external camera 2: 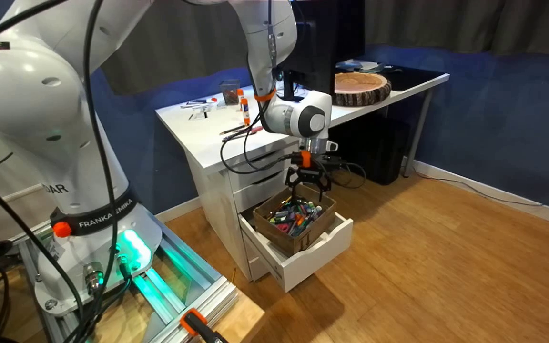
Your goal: Remove a blue marker from the opened drawer and put it on the desktop
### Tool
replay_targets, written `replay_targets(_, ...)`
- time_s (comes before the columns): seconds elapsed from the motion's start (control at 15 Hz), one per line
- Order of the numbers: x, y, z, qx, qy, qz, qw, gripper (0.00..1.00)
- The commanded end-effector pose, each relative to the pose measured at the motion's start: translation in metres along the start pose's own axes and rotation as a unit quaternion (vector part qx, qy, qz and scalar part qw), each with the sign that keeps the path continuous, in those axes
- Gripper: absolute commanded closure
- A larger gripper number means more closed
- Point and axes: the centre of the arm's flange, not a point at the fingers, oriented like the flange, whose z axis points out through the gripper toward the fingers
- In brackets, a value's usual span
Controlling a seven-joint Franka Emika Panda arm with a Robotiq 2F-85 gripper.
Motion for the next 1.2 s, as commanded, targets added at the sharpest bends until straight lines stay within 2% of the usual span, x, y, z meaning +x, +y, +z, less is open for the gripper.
replay_targets(0.0, 0.01, -0.008, 0.017, -0.024, 0.012, -0.027, 0.9993, 0.06)
replay_targets(0.13, 0.013, -0.009, 0.022, -0.035, 0.022, -0.035, 0.9985, 0.27)
replay_targets(0.2, 0.015, -0.009, 0.024, -0.042, 0.028, -0.04, 0.9979, 0.31)
replay_targets(0.4, 0.021, -0.009, 0.03, -0.06, 0.049, -0.057, 0.9954, 0.54)
replay_targets(0.87, 0.034, -0.007, 0.042, -0.079, 0.069, -0.101, 0.9893, 0.69)
replay_targets(0.93, 0.036, -0.007, 0.044, -0.081, 0.07, -0.104, 0.9888, 0.65)
replay_targets(1.07, 0.038, -0.006, 0.049, -0.08, 0.067, -0.112, 0.9882, 0.7)
replay_targets(1.13, 0.038, -0.007, 0.051, -0.076, 0.065, -0.117, 0.9881, 0.67)
